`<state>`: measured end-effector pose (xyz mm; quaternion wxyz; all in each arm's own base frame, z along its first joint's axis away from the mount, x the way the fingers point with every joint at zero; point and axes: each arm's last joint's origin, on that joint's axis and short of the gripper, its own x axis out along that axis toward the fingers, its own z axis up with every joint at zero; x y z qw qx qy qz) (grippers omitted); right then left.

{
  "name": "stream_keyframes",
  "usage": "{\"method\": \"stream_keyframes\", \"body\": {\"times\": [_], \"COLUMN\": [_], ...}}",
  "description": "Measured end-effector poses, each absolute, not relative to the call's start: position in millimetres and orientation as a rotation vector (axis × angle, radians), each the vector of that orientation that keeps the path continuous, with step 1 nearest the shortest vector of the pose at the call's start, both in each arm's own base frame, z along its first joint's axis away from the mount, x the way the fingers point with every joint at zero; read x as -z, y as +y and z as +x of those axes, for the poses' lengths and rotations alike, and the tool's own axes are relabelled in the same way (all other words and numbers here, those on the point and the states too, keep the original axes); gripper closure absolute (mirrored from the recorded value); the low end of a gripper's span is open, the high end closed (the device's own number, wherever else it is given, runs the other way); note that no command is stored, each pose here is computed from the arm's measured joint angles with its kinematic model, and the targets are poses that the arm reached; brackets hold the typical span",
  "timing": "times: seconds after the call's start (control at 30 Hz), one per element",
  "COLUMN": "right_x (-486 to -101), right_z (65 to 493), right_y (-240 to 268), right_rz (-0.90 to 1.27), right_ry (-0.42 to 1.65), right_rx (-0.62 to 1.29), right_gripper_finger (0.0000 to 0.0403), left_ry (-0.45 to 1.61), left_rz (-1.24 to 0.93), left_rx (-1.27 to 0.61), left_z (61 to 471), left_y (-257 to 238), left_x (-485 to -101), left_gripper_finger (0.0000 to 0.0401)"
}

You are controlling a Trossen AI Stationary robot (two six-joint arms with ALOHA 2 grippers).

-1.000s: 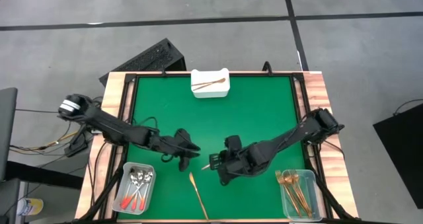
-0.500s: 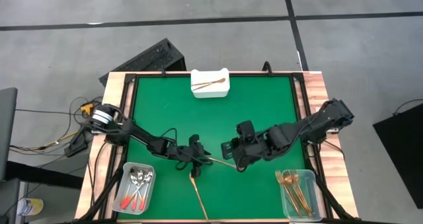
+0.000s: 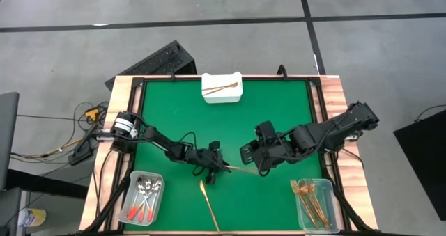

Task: Sort silverware by color (type)
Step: Put the gold table knife into the white bin

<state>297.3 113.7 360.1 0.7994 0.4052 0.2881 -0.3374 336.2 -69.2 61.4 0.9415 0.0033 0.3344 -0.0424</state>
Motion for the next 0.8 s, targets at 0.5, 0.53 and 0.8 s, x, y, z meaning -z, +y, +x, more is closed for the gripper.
{"method": "stream_keyframes", "body": {"times": [0.5, 0.53, 0.8], "right_x": [-358.8, -358.8, -371.3], "right_z": [294.3, 294.1, 285.2], "right_y": [116.8, 116.8, 102.3], "right_rz": [0.855, 0.851, 0.779], "right_ry": [0.636, 0.639, 0.623], "right_rx": [0.728, 0.727, 0.716], "right_gripper_finger": [0.0353, 0.0353, 0.0353], "left_ry": [0.667, 0.653, 0.617], "left_rz": [-0.056, -0.046, 0.063], "left_rx": [0.052, 0.041, -0.141], "left_z": [329.2, 328.7, 298.8], "left_y": [-53.2, -47.0, 24.9], "left_x": [-101.3, -110.8, -190.6], "left_gripper_finger": [0.0394, 0.0394, 0.0395]}}
